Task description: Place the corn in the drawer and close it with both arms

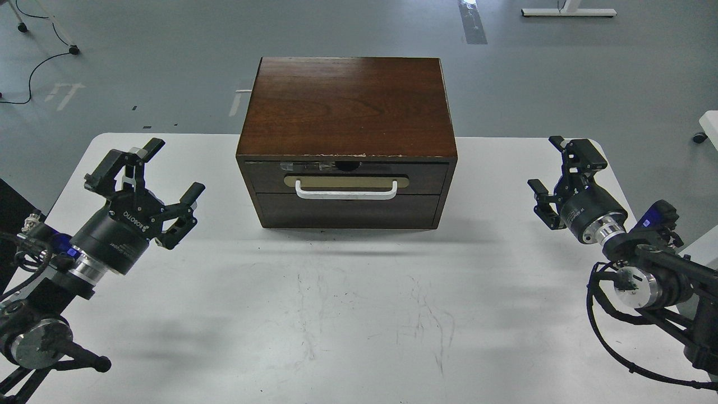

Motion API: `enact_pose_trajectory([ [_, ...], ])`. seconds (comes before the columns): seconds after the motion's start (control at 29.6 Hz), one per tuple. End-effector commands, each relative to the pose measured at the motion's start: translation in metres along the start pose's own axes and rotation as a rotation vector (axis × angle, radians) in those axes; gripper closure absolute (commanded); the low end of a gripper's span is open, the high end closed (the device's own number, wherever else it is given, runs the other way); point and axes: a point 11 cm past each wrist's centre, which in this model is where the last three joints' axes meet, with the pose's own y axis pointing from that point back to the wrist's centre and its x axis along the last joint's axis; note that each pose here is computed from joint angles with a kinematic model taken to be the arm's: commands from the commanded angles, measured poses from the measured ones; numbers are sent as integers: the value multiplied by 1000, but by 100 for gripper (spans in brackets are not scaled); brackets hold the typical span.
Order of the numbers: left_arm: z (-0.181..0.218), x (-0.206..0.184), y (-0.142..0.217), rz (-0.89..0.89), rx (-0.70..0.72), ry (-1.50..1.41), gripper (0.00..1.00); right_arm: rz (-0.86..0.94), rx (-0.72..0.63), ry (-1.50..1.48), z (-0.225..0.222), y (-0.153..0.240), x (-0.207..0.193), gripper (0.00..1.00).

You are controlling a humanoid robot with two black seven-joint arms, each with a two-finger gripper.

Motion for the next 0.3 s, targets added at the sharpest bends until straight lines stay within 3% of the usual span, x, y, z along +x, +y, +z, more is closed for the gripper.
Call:
enact_pose_trajectory([
  [0.0, -7, -2, 6, -18, 17, 27, 0, -46, 1, -47, 0, 0, -6, 0],
  [0.27, -12, -5, 5, -15, 10, 43, 0, -65, -5, -59, 3, 2, -11, 0],
])
